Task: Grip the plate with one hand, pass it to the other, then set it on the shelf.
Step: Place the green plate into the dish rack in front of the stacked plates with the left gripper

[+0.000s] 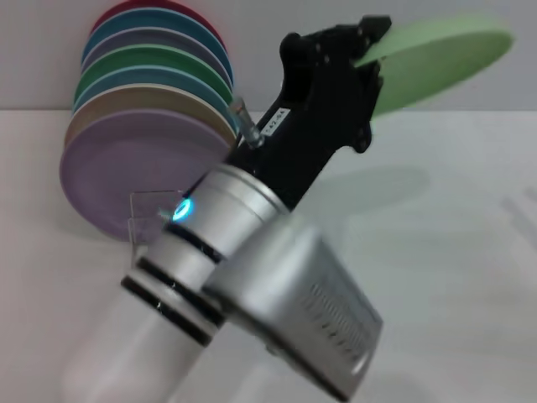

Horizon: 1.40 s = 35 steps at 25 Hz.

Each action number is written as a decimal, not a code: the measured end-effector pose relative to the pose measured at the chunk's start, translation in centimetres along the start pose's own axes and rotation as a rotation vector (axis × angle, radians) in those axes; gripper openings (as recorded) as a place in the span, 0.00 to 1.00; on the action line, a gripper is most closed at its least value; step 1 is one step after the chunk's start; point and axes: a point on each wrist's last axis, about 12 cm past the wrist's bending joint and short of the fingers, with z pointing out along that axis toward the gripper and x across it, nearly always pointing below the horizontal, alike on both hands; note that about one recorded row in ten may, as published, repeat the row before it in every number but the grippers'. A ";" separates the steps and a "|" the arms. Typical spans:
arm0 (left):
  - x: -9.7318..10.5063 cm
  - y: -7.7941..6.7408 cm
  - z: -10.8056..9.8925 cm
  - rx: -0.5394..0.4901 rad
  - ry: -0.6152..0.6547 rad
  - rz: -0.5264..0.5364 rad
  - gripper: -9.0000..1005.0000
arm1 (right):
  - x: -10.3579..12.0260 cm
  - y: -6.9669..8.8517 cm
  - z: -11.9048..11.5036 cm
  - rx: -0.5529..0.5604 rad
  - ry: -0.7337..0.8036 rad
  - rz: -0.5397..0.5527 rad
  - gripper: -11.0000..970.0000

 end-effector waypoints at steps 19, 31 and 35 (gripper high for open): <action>15.6 2.3 -9.4 -0.092 -0.359 -0.501 0.09 | 0.5 0.3 0.4 -0.030 0.029 0.012 0.61; 20.0 2.8 -11.9 -0.007 -0.283 -0.408 0.09 | 0.6 0.8 1.0 -0.071 0.028 0.039 0.61; 20.3 2.9 -12.3 0.001 -0.268 -0.402 0.09 | 0.6 0.9 1.2 -0.081 0.025 0.042 0.61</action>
